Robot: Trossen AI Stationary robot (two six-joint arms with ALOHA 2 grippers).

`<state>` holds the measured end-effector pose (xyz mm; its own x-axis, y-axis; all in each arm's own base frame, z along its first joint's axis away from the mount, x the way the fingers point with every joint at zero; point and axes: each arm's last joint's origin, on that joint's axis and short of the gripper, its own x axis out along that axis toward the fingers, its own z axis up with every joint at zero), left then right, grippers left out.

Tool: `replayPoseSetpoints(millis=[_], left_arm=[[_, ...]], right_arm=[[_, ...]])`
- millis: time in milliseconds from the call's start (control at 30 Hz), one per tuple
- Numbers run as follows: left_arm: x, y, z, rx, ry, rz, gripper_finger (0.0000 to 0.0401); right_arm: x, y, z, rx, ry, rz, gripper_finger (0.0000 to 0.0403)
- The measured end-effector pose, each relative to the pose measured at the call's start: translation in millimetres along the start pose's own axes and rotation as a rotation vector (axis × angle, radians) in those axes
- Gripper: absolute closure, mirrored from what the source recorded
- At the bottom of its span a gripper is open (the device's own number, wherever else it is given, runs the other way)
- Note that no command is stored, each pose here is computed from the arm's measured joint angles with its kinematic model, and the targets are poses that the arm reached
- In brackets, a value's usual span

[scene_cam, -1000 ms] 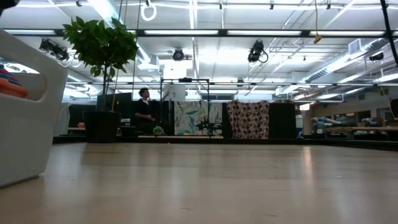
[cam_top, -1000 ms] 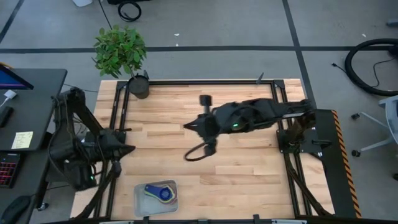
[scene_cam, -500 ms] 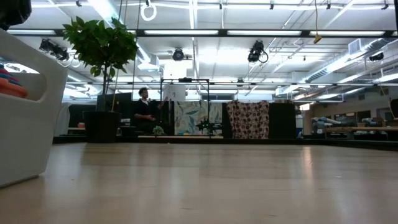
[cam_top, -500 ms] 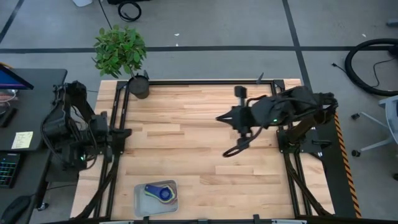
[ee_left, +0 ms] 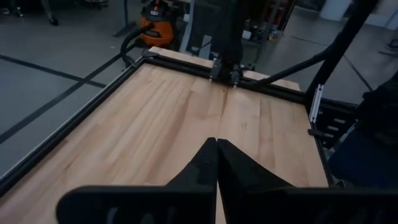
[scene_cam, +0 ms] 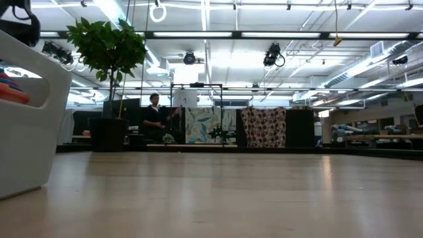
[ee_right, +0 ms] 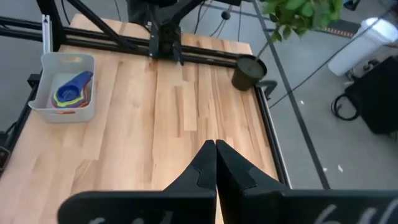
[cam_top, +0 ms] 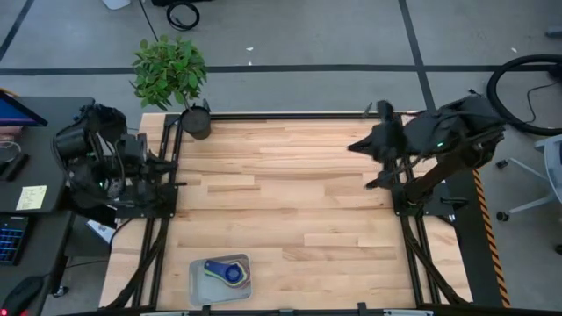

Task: Nest measuring cups in basket
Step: Return to Home Position

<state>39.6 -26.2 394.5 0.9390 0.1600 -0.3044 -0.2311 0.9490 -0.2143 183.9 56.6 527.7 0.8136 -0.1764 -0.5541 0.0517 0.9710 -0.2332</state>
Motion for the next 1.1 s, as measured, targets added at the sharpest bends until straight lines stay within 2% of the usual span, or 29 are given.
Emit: replayPoseSetpoints(millis=[467,633,900,1100], left_arm=[[-11.9,57.6,9.8,-0.033,-0.065,-0.066,0.0395],[-15.0,78.8,9.7,-0.043,-0.080,-0.086,0.0395],[-18.9,112.7,6.6,-0.031,-0.114,-0.106,0.0395],[-20.3,130.5,3.2,-0.038,-0.129,-0.117,0.0395]], right_arm=[[-72.0,-39.1,-40.1,0.055,-0.093,0.027,0.0401],[-91.3,-51.0,-60.8,0.131,-0.124,0.010,0.0401],[-87.8,-52.0,-79.4,0.178,-0.148,-0.041,0.0401],[-67.3,-42.0,-86.6,0.177,-0.165,-0.041,0.0401]])
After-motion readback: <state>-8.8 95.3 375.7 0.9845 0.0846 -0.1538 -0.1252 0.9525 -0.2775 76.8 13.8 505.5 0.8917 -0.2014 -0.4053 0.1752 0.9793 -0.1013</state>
